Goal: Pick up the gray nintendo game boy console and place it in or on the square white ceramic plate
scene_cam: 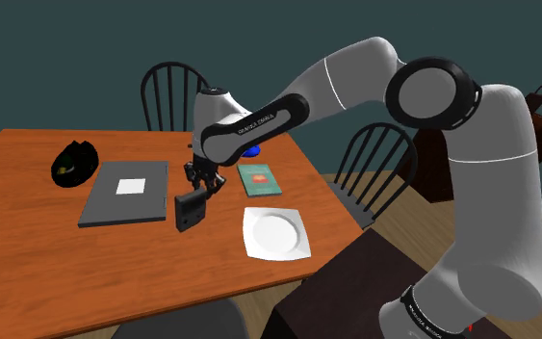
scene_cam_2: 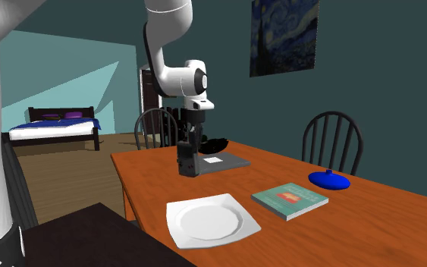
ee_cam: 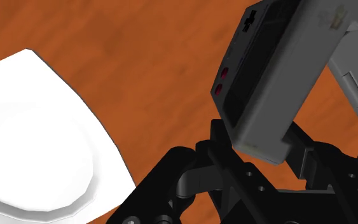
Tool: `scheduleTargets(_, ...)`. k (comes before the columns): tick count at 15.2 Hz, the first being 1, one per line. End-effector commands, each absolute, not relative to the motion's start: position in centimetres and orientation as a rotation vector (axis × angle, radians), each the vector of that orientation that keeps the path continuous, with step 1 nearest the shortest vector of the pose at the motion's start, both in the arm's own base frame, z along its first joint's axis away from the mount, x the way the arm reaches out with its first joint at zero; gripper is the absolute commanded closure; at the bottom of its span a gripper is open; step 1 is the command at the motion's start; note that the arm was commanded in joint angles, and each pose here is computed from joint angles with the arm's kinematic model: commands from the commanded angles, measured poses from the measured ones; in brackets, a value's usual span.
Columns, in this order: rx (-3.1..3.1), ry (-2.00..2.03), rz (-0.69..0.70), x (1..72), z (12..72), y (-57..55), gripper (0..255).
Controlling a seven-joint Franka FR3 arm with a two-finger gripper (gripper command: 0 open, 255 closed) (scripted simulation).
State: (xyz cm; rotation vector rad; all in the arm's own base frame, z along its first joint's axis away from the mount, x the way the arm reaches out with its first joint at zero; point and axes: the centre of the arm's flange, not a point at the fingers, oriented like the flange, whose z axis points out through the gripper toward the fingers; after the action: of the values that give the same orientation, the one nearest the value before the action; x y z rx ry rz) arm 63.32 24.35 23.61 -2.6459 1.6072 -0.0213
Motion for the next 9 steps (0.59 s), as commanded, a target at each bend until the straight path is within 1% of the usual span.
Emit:
scheduleTargets(1,-2.646,1.607,-0.022,63.2,24.7,24.3,255)
scheduleTargets(9,-2.646,1.607,-0.022,63.2,28.9,24.3,255)
